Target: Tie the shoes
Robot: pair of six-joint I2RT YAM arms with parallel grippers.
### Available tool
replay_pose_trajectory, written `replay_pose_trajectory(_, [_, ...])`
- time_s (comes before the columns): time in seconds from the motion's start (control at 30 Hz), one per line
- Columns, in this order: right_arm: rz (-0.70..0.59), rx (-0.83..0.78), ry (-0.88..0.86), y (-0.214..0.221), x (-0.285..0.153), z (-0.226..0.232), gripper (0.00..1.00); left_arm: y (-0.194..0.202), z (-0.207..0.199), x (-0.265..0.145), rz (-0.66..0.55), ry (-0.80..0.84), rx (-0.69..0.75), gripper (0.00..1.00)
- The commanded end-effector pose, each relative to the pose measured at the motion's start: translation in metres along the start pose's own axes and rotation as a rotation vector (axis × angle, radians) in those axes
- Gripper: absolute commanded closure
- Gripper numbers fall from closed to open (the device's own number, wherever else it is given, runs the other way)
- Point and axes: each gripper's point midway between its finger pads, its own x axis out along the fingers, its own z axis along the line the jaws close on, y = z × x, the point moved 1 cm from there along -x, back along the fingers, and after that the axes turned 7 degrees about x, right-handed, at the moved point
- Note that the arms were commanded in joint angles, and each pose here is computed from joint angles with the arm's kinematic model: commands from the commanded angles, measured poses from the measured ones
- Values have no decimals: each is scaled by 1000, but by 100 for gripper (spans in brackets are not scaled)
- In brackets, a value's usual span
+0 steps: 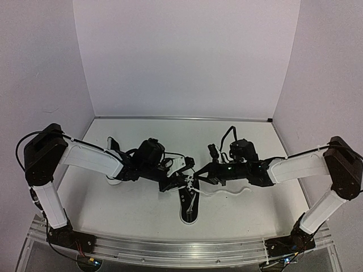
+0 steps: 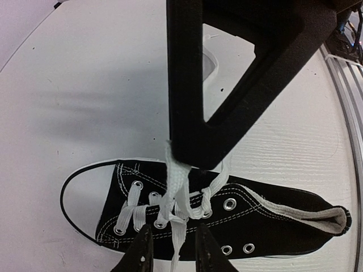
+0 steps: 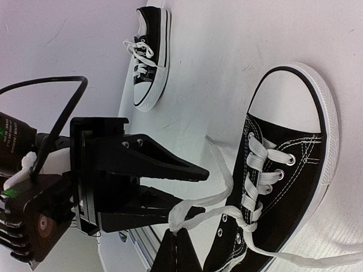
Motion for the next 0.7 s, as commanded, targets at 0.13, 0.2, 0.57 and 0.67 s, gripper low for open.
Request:
replay_pose_trajectory(0.13, [-30, -25, -1, -1, -8, 6, 100, -28, -1, 12, -93, 20, 15, 81])
replay_pose_trajectory(0.2, [-32, -24, 0, -1, -9, 6, 100, -30, -2, 14, -99, 21, 15, 82])
replay_pose_trajectory(0.57, [-42, -23, 6, -1, -13, 7, 100, -32, 1, 22, -100, 7, 11, 90])
replay_pose_trajectory(0.67, [-47, -23, 8, -2, -14, 7, 100, -33, 4, 22, -99, -4, 9, 89])
